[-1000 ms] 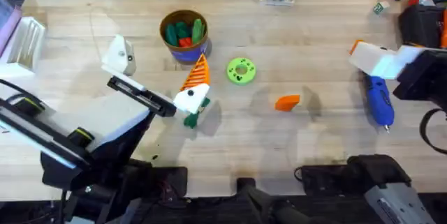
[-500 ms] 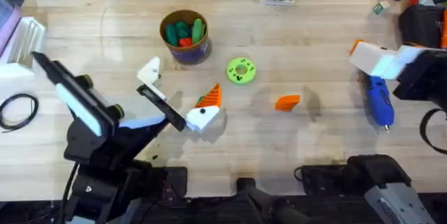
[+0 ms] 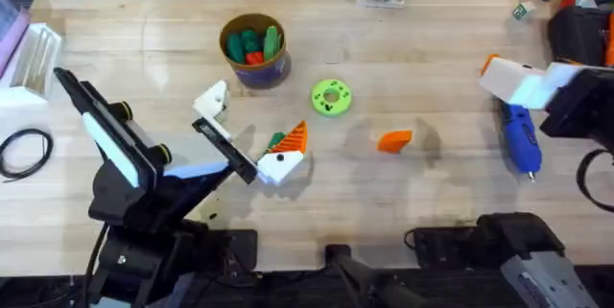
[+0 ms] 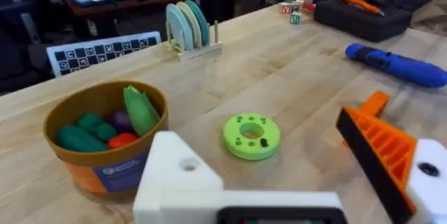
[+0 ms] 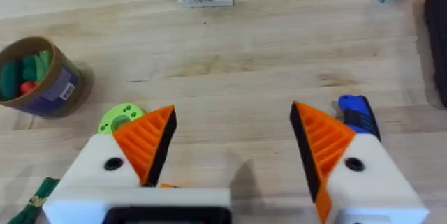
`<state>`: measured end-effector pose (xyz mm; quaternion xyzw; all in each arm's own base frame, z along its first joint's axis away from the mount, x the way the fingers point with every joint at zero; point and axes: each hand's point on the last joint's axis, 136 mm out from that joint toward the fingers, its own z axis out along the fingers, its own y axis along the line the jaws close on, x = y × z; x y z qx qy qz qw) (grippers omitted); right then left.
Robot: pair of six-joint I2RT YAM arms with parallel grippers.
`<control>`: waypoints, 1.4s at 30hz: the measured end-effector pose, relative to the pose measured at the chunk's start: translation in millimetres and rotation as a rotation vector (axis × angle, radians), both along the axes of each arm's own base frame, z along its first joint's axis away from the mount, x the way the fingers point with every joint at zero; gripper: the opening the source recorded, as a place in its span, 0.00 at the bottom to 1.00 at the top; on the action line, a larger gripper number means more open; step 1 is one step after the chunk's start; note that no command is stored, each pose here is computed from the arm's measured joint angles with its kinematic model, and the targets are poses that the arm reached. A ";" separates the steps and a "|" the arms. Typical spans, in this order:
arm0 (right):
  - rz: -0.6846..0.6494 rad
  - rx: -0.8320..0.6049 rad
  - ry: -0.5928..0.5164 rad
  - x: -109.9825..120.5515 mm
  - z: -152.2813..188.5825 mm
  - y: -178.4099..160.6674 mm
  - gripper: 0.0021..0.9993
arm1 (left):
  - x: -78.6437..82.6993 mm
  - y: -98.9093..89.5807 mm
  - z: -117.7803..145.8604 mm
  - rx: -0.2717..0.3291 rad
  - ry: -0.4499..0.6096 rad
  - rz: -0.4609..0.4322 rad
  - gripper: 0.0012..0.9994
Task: Pick up the gripper from the table and insert it into the empty holder that is missing its gripper. Then pick up a screw, insert it into the mounting hole, and use the screwdriver to tighten it. Finally, clean up the table by picking up the vegetable and placing it into the bucket.
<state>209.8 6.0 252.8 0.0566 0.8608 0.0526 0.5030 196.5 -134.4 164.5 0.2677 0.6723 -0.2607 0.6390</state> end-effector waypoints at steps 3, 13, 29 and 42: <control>0.000 0.000 0.000 0.0 0.0 0.0 0.99 | 0.0 0.0 0.0 0.000 0.000 0.000 0.99; 0.000 0.000 0.000 0.0 0.0 0.0 0.99 | 0.0 0.0 -0.1 0.000 0.000 0.000 0.99; 0.002 0.000 -0.033 5.6 7.6 0.2 0.99 | -22.3 -19.5 -0.7 -0.061 0.070 -0.168 0.99; 0.497 -0.187 0.459 11.2 -56.9 68.9 0.99 | -34.7 -27.7 -1.3 -0.084 0.106 -0.252 0.99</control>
